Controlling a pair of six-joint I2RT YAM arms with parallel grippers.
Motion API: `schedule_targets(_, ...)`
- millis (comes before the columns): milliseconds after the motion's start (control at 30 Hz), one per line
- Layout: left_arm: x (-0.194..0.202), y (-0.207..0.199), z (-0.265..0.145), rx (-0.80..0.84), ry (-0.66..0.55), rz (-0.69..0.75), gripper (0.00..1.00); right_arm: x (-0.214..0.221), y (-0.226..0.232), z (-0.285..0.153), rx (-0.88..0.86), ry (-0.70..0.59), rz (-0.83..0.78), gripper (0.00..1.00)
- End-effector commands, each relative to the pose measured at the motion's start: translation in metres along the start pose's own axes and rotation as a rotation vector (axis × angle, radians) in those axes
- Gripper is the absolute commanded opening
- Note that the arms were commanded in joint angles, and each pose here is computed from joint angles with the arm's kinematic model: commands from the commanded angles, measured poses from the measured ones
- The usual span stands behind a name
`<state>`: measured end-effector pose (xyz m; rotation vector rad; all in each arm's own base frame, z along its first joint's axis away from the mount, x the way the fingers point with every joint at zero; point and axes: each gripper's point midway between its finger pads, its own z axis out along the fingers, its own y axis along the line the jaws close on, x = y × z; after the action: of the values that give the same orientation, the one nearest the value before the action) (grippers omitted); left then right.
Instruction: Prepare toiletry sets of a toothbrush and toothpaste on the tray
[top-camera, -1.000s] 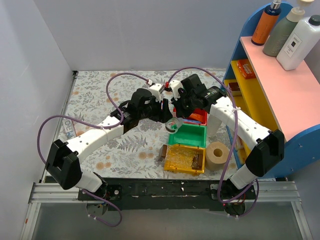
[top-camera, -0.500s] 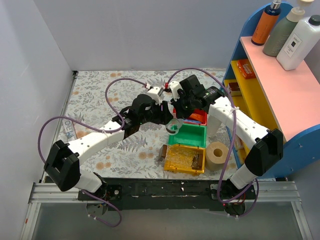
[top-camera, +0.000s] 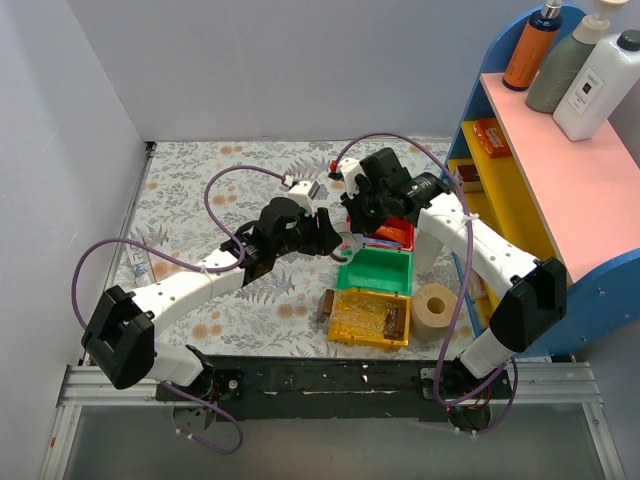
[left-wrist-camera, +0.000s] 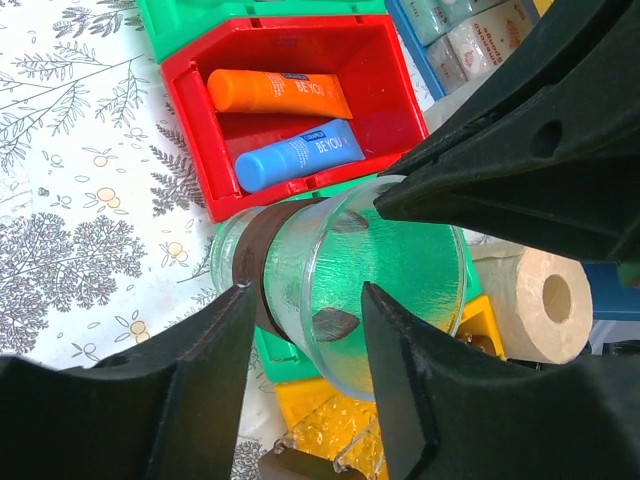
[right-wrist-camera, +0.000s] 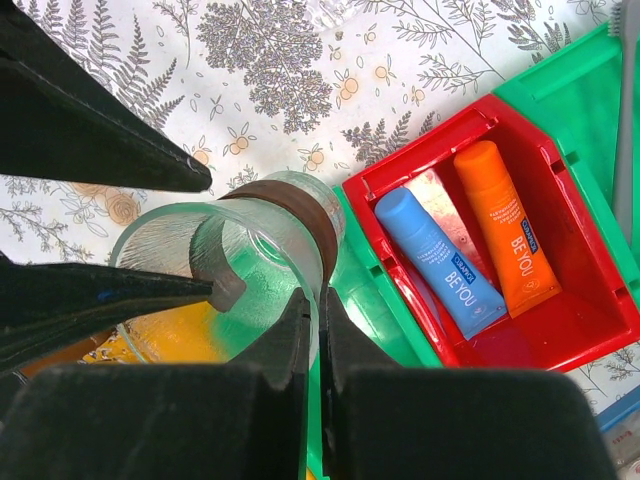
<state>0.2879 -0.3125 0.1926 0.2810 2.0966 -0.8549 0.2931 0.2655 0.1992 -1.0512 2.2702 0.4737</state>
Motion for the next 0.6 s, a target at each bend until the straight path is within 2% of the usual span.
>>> schedule_targets(0, -0.008, -0.005, 0.002, 0.009, -0.026, 0.005, 0.43, -0.036, 0.004, -0.019, -0.016, -0.144, -0.017, 0.01)
schedule_targets(367, -0.012, -0.002, 0.012, -0.014, -0.028, 0.02, 0.16, -0.035, 0.002, -0.013, 0.01, -0.116, -0.04, 0.01)
schedule_targets(500, -0.013, -0.003, 0.015, -0.011, -0.021, 0.025, 0.0, -0.045, 0.002, -0.012, 0.052, -0.126, -0.051, 0.01)
schedule_targets(567, -0.013, -0.004, 0.016, -0.01, -0.019, 0.023, 0.0, -0.047, -0.001, -0.009, 0.088, -0.118, -0.042, 0.01)
